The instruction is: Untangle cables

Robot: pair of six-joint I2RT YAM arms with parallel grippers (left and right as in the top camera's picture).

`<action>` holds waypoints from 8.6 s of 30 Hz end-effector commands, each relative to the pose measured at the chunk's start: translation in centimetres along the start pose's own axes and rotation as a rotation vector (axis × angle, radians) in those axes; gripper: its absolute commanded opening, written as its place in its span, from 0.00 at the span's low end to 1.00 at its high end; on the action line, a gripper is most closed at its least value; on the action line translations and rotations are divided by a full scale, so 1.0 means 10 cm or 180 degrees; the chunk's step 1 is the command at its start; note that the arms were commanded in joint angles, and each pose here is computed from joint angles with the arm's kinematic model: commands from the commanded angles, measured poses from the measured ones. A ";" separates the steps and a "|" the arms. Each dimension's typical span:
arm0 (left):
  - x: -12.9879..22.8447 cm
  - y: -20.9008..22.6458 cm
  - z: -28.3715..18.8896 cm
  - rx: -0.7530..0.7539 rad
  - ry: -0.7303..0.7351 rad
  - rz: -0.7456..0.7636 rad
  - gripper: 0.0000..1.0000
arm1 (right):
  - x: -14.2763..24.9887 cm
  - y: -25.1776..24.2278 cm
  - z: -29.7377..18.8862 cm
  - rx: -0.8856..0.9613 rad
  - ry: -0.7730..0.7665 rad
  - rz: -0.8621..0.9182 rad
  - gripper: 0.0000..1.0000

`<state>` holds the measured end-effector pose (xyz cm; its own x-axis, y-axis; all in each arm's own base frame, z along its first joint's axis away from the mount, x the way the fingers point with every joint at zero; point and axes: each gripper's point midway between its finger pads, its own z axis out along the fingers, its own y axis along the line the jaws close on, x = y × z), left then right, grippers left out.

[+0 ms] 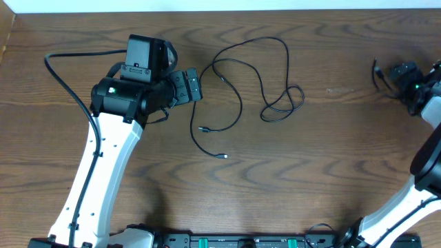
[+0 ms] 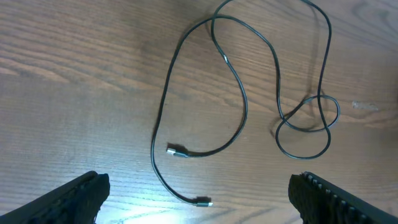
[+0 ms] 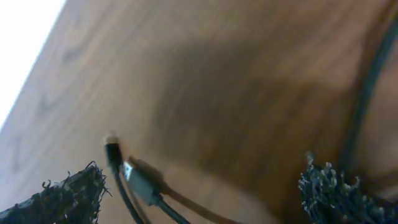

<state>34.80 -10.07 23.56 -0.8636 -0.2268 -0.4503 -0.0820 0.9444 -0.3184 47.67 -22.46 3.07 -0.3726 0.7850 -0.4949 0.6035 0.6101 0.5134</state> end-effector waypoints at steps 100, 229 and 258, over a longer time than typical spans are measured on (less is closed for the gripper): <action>0.50 0.62 1.41 -0.1020 0.1116 -0.0225 0.98 | 3.01 2.03 -0.86 -0.0919 0.1925 -0.2376 0.99; 0.52 -0.57 1.98 0.0433 0.0508 0.0118 0.98 | 2.92 1.89 -0.79 -0.0669 0.1768 -0.2704 0.99; 0.04 0.50 1.56 -0.0379 0.0187 -0.0390 0.98 | 2.97 2.41 -0.48 -0.1592 0.1235 -0.3274 0.98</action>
<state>42.15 -9.56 9.54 -0.8617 -0.3404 -0.3762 -0.2381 0.9261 -0.2927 48.92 13.33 5.22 -0.7482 -0.1370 -0.6492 -0.3151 0.9345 0.1659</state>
